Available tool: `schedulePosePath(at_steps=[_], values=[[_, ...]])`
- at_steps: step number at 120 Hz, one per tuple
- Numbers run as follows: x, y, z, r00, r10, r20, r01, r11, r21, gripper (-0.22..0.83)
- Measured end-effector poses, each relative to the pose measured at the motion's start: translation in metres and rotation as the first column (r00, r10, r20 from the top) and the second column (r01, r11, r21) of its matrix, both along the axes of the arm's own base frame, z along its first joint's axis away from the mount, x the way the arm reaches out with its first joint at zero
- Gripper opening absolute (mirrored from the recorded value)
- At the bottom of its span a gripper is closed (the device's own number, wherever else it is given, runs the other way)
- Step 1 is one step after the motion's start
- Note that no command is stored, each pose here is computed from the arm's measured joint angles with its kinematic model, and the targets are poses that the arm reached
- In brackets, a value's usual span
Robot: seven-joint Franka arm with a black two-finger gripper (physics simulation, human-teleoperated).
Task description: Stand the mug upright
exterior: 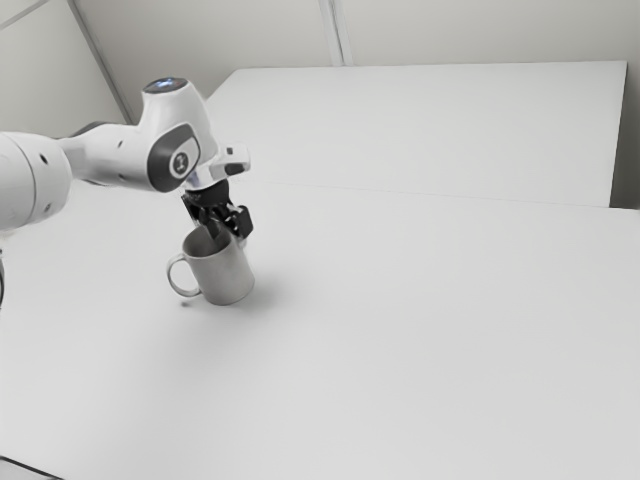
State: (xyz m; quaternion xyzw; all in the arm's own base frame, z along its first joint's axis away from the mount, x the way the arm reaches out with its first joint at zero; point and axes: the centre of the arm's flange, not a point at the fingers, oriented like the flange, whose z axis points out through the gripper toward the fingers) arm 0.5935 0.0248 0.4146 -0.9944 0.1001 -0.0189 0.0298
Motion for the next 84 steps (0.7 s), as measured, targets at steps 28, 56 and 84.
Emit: schedulePosePath(at_steps=[28,56,84], values=[[0.010,-0.005,0.147,0.985,0.076,0.153,-0.065,0.995,-0.075,0.55],[-0.003,-0.019,0.240,0.987,0.076,0.141,-0.062,0.993,-0.099,0.60],[-0.015,-0.019,0.234,0.995,0.086,0.054,-0.080,0.992,-0.101,0.61]])
